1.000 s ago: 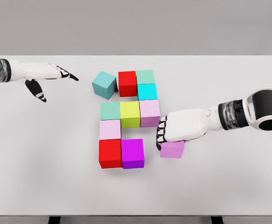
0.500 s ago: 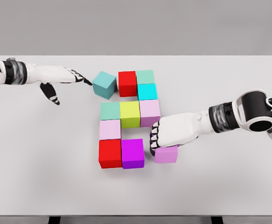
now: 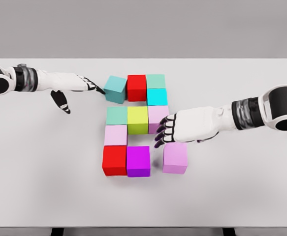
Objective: Assemble the squares on the desktop into the number 2
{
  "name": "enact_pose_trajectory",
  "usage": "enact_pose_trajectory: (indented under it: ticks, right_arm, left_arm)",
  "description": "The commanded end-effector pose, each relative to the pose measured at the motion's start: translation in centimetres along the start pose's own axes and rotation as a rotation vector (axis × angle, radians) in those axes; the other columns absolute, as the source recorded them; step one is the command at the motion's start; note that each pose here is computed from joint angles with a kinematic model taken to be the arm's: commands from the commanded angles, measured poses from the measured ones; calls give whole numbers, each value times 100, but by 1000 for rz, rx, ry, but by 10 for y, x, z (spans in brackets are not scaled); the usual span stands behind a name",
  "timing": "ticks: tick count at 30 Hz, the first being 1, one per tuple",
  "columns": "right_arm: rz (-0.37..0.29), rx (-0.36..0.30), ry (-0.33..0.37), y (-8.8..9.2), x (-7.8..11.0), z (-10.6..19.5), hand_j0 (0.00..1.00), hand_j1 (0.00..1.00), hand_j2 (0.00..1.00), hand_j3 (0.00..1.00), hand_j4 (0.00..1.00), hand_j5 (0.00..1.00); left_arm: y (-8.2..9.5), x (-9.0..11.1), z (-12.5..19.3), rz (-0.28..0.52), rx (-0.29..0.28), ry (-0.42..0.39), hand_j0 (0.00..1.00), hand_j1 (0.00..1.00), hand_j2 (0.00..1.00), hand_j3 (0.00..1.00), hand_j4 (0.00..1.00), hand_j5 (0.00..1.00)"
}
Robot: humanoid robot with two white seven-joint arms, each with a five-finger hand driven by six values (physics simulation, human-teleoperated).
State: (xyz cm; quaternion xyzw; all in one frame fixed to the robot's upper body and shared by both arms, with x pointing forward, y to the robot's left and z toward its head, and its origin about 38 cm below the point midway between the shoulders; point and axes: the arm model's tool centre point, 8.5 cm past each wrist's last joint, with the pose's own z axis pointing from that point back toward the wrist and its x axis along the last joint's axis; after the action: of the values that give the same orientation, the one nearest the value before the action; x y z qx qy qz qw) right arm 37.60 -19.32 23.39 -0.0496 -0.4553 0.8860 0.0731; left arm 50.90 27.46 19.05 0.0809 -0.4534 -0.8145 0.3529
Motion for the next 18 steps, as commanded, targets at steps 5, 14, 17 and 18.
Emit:
enact_pose_trajectory:
  ticks: [5, 14, 17, 18]
  right_arm:
    - [-37, 63, 132, 21, -15, 55, 100, 100, 100, 100, 100, 100]
    - [-27, 179, 155, 52, -11, 58, 100, 100, 100, 100, 100, 100]
    - [-10, 214, 165, 60, -10, 56, 100, 100, 100, 100, 100, 100]
    - [0, 233, 166, 63, -10, 55, 100, 100, 100, 100, 100, 100]
  left_arm:
    - [1, 3, -3, 5, 6, -9, 100, 100, 100, 100, 100, 100]
    - [2, 12, -4, -18, 4, -34, 100, 100, 100, 100, 100, 100]
    - [3, 13, -5, -20, 6, -39, 100, 100, 100, 100, 100, 100]
    - [3, 12, -5, -19, 6, -37, 100, 100, 100, 100, 100, 100]
